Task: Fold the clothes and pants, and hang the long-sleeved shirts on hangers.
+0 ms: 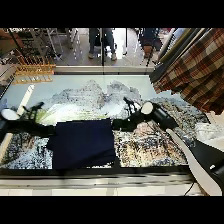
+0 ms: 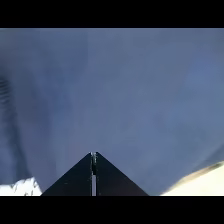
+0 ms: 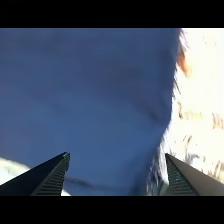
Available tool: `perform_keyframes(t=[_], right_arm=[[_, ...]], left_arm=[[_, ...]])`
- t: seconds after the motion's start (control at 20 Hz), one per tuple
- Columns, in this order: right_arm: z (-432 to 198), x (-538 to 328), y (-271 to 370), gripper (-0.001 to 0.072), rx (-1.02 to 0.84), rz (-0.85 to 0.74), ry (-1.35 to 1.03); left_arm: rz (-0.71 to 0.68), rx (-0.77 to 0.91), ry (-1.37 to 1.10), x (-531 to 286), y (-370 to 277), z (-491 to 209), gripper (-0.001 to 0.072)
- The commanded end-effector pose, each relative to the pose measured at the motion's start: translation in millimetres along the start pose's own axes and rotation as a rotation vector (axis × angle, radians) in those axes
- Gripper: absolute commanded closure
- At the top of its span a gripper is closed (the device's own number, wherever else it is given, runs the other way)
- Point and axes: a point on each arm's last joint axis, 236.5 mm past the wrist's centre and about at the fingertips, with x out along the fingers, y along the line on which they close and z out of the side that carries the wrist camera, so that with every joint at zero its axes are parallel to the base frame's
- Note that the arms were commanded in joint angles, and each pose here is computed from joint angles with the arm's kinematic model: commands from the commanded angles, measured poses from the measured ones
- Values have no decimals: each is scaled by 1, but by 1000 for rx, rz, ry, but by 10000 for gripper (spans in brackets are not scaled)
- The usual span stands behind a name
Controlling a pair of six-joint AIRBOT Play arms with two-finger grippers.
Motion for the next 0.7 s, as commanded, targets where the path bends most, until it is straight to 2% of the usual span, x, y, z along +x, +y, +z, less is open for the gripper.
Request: perform_keyframes(t=[0.0,0.3,0.55,0.6,0.65], right_arm=[[-17,21,-31,9,130,89,10],[-23,71,-28,10,205,269,102],[-29,116,32,14,178,445,151],[-27,125,47,91,167,472,162],[-23,131,67,262,131,503,157]], left_arm=[[84,-23,135,53,27,-14,698],[99,-65,160,72,49,-17,698],[98,-65,161,72,49,-17,698],[98,-65,161,72,49,-17,699],[98,-64,160,72,49,-17,699]])
